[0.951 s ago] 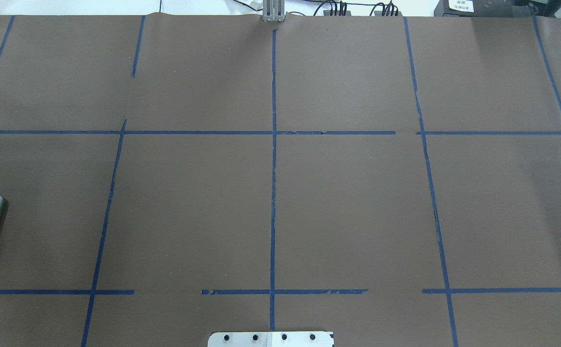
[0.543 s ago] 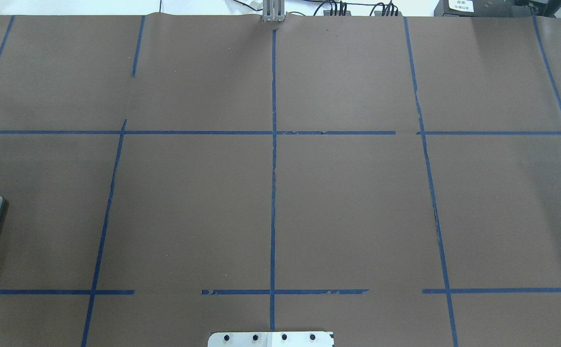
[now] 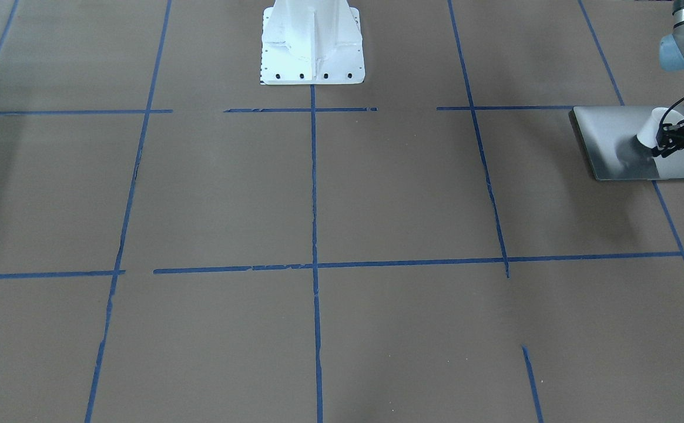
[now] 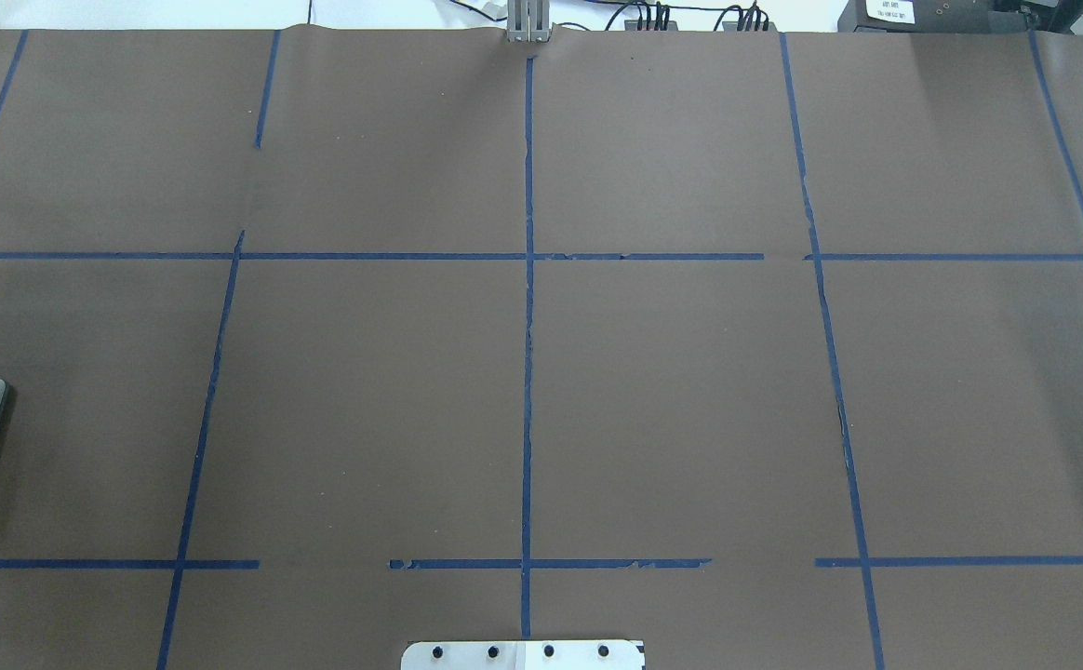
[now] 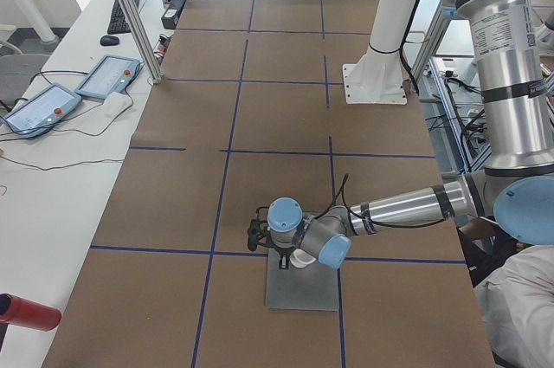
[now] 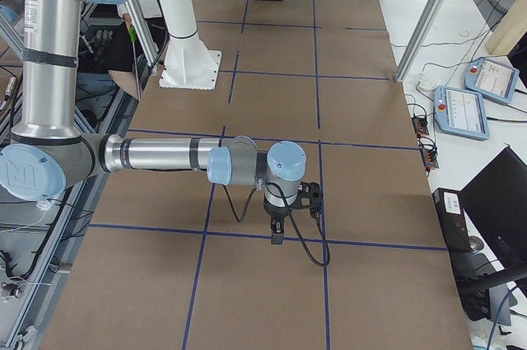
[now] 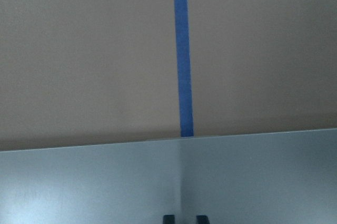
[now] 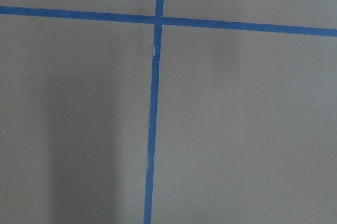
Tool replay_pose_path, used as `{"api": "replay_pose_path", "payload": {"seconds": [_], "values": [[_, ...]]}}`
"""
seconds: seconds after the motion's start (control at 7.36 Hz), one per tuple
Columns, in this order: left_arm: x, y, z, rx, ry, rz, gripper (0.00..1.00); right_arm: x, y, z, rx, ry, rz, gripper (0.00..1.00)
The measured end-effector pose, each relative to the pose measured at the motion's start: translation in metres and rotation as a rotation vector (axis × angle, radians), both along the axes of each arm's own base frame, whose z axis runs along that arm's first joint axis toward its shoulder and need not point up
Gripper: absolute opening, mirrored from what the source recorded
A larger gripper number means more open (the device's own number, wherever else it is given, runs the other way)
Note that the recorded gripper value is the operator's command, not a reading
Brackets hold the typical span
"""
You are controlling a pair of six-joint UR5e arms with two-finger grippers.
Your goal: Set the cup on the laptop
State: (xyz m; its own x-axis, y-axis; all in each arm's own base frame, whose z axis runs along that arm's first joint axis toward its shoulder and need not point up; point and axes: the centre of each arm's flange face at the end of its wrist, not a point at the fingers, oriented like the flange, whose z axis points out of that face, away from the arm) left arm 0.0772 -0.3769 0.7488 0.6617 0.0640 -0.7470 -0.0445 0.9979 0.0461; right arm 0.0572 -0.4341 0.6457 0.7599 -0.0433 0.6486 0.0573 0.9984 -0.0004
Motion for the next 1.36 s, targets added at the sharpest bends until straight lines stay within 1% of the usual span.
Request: {"api": "replay_pose_path", "payload": {"seconds": [0.14, 0.27, 0.54, 0.68, 0.95, 1.09, 1.22, 1.36], "values": [[0.000, 0.001, 0.001, -0.002, -0.001, 0.002, 0.89, 0.000, 0.000, 0.000, 0.000, 0.000, 0.000, 1.00], [0.000, 0.002, 0.001, -0.001, -0.001, 0.004, 1.00, 0.000, 0.000, 0.000, 0.000, 0.000, 0.000, 1.00], [0.001, -0.002, -0.006, 0.014, 0.005, 0.008, 1.00, 0.000, 0.000, 0.000, 0.000, 0.000, 0.000, 1.00], [0.002, -0.006, -0.018, 0.036, 0.017, 0.010, 1.00, 0.000, 0.000, 0.000, 0.000, 0.000, 0.000, 1.00], [-0.002, -0.012, -0.038, 0.075, 0.055, 0.054, 1.00, 0.000, 0.000, 0.000, 0.000, 0.000, 0.000, 1.00], [-0.019, -0.016, -0.043, 0.089, 0.052, 0.077, 1.00, 0.000, 0.000, 0.000, 0.000, 0.000, 0.000, 1.00], [-0.043, -0.020, -0.049, 0.097, 0.031, 0.092, 1.00, 0.000, 0.000, 0.000, 0.000, 0.000, 0.000, 1.00], [-0.076, -0.023, -0.057, 0.097, -0.012, 0.096, 1.00, 0.000, 0.000, 0.000, 0.000, 0.000, 0.000, 1.00]]}}
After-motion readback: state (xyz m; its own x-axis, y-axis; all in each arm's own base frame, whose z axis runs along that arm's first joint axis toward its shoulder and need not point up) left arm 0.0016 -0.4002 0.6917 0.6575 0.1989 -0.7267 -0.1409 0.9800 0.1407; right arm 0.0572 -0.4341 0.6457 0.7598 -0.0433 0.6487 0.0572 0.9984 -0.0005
